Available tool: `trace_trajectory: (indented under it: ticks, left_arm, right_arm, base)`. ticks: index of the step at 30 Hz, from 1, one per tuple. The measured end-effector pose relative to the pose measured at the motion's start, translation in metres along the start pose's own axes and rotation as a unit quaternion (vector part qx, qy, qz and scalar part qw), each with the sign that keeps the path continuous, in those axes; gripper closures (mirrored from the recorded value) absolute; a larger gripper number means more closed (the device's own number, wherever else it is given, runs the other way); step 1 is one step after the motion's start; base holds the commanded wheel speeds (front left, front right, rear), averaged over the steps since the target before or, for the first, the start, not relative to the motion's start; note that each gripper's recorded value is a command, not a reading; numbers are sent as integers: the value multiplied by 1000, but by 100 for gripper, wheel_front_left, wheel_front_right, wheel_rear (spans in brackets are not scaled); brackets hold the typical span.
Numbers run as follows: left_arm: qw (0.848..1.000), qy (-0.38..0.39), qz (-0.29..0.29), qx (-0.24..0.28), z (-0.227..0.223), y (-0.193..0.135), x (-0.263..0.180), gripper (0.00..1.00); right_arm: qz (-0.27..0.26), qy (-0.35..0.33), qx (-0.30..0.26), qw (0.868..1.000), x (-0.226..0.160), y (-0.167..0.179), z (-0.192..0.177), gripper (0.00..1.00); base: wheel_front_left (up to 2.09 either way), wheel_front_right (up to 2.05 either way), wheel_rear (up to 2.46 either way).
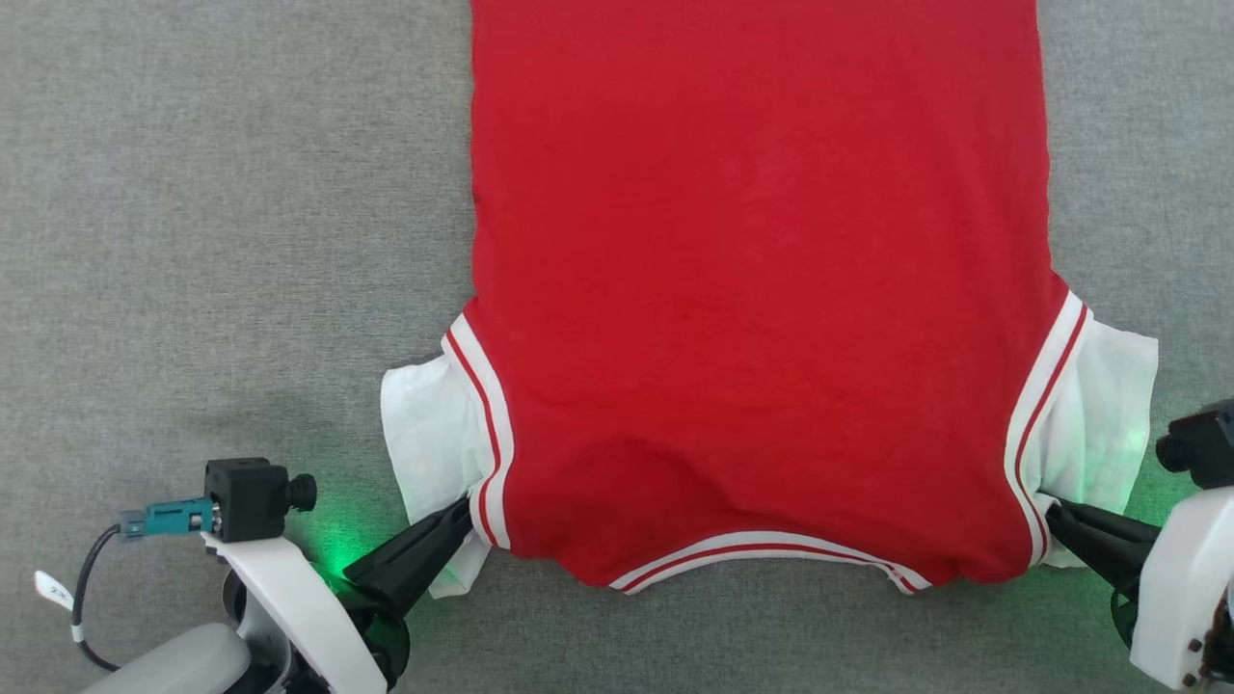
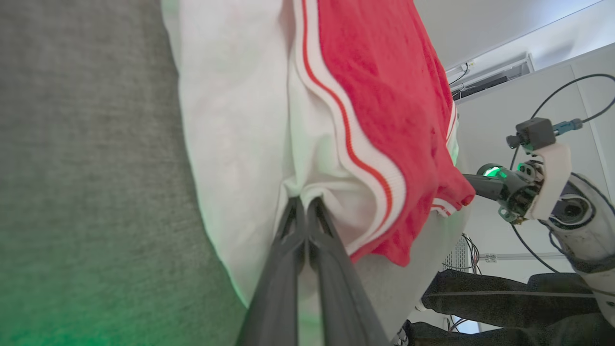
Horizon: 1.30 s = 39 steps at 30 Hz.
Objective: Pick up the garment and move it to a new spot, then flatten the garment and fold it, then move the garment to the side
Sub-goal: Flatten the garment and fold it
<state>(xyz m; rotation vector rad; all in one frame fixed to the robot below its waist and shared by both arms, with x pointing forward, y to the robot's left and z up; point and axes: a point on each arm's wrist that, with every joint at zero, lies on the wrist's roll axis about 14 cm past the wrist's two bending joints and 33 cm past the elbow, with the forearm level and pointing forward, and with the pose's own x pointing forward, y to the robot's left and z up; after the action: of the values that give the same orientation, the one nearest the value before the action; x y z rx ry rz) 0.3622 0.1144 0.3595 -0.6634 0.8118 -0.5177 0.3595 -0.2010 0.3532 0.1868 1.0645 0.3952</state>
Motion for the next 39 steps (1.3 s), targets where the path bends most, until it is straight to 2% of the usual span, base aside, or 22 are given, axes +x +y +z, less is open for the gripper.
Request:
trace_trajectory:
  ticks: [1, 2, 3, 4, 8, 12, 17, 20, 24, 27, 28, 33, 39]
  left_arm:
    - [1000, -1, -1, 0, 1, 0, 1, 100]
    - [1000, 0, -2, 0, 0, 0, 2, 100]
    - [1000, -1, -3, 1, 0, 0, 3, 100]
    - [1000, -1, -5, 1, 0, -1, 4, 100]
    - [1000, -1, -11, 1, -1, -3, 5, 100]
    - [1000, -2, -21, 5, -1, -7, 6, 100]
    - [999, -6, -31, 10, 2, -9, 10, 100]
    - [999, -7, -41, 19, 4, -10, 16, 100]
    - [999, -10, -46, 25, 7, -9, 23, 100]
    - [998, -11, -48, 27, 8, -6, 28, 100]
    - [998, -11, -48, 27, 8, -6, 28, 100]
    - [999, -16, -43, 18, 9, 2, 33, 100]
    - [999, -24, -34, 6, 9, 9, 35, 100]
  right_arm:
    - [-2, -2, -5, 1000, 0, -1, 0, 67]
    - [-5, -3, -12, 1000, -1, -2, 1, 43]
    - [-8, -6, -20, 1000, -2, -2, 2, 43]
    - [-10, -11, -26, 1000, -3, -3, 5, 0]
    - [-14, -47, -48, 998, -17, -2, 25, 0]
    - [-38, -95, -74, 992, -46, -13, 64, 0]
    - [-76, -165, -111, 977, -73, -28, 132, 0]
    - [-90, -193, -122, 969, -71, -38, 175, 0]
    - [-112, -198, -137, 964, -47, -53, 229, 0]
    - [-123, -184, -130, 966, -14, -62, 260, 0]
    - [-123, -184, -130, 966, -14, -62, 260, 0]
    - [-140, -110, -109, 978, 51, -74, 284, 0]
    - [-151, -39, -85, 984, 111, -81, 292, 0]
  base:
    - [0, 0, 0]
    - [0, 0, 0]
    - [0, 0, 0]
    - [0, 0, 0]
    - [0, 0, 0]
    - [0, 0, 0]
    - [0, 0, 0]
    - [0, 0, 0]
    - [0, 0, 0]
    - [0, 0, 0]
    - [0, 0, 0]
    - [0, 0, 0]
    - [0, 0, 0]
